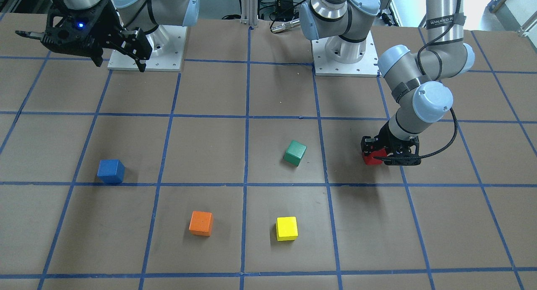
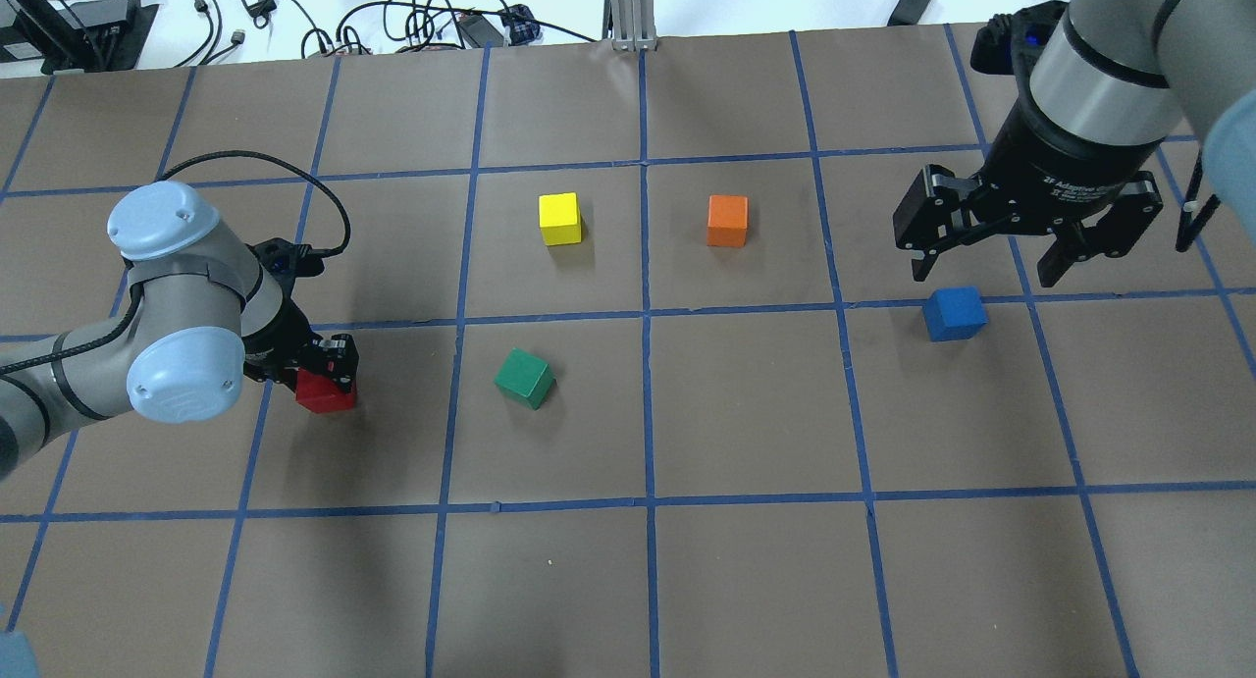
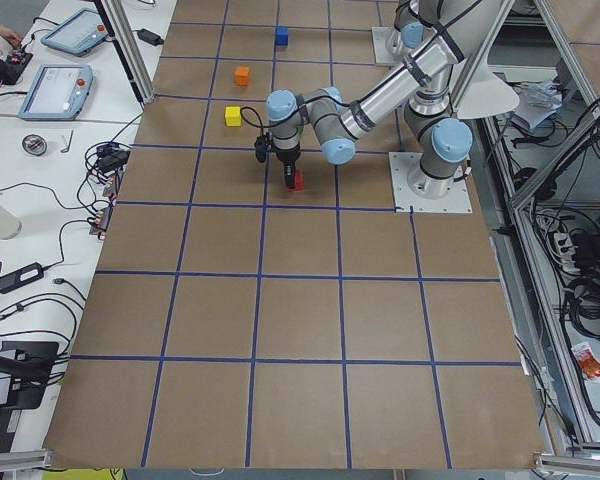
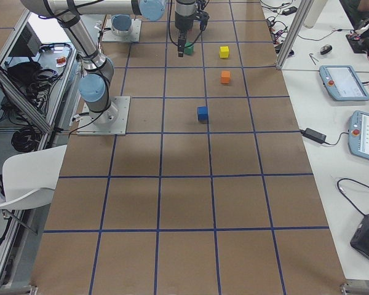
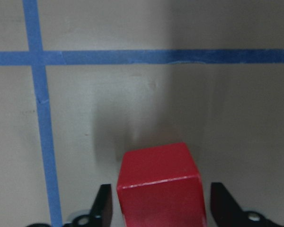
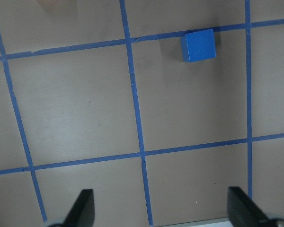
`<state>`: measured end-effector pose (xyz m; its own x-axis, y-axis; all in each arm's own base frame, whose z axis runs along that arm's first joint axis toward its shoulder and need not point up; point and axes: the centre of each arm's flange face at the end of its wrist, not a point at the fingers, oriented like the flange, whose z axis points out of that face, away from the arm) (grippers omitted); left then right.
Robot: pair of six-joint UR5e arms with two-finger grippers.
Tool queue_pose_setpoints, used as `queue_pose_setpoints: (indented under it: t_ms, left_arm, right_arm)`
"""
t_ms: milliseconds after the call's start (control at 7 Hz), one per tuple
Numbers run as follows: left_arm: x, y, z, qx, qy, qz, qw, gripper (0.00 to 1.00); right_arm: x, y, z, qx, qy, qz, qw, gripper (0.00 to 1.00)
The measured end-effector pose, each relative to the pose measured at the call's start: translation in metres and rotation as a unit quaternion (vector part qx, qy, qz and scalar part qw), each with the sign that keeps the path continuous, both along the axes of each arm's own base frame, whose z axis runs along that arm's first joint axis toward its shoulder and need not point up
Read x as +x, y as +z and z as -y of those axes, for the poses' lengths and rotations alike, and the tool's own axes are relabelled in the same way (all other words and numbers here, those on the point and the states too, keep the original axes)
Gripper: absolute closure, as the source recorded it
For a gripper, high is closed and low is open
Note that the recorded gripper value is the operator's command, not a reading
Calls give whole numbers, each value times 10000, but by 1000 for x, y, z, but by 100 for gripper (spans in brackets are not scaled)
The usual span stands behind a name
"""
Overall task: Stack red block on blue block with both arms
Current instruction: 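Lift the red cube with the left gripper and carry it toward the orange cube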
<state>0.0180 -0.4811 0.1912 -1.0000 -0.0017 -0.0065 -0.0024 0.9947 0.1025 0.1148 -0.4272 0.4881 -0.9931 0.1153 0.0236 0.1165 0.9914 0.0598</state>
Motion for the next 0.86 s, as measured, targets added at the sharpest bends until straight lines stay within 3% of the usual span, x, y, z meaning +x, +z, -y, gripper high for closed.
queue_pose_setpoints:
  t_ms: [286,429,714,857]
  left_arm:
    - [-2,21,17,-8,-81,6,10000,97]
    - [-11,49,40,-100,-219,14,9997,97]
    - [-91,136,90,-362,-863,32,9956,98]
    - [-148,164,101,-447,-953,-75,9944,98]
  right_arm:
    - [-1,-4,0,44,-16,10,10000,0]
    - [-2,-5,1,56,-22,8,10000,0]
    - [-1,-7,1,69,-13,7,10000,0]
    - [-1,-7,0,69,-9,1,10000,0]
